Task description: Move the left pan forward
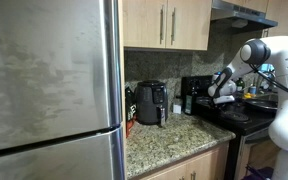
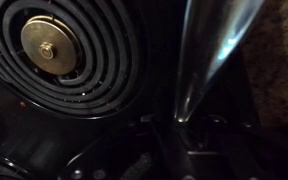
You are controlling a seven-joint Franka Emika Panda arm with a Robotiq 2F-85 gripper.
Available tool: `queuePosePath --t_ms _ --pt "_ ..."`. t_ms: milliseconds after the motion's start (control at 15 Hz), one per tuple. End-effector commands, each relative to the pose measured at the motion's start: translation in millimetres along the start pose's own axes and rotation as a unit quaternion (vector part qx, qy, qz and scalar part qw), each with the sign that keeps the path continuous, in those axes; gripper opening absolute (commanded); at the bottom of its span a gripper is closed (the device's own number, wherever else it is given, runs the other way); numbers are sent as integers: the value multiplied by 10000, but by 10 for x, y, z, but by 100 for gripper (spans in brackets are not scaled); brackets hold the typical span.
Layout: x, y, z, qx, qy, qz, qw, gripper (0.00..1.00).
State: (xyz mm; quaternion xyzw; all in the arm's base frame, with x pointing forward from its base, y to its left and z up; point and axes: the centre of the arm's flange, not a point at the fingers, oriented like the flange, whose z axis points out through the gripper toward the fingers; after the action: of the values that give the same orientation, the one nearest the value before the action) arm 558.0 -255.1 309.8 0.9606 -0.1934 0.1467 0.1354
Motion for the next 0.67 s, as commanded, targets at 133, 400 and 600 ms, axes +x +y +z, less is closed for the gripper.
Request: queuePosePath --t_ms 133,400,600 --pt "-64 107 -271 450 -41 60 9990 77" --pt "-155 365 -777 433 -574 1 9974 99" --pt "-285 763 -1221 225 -1049 322 9937 100"
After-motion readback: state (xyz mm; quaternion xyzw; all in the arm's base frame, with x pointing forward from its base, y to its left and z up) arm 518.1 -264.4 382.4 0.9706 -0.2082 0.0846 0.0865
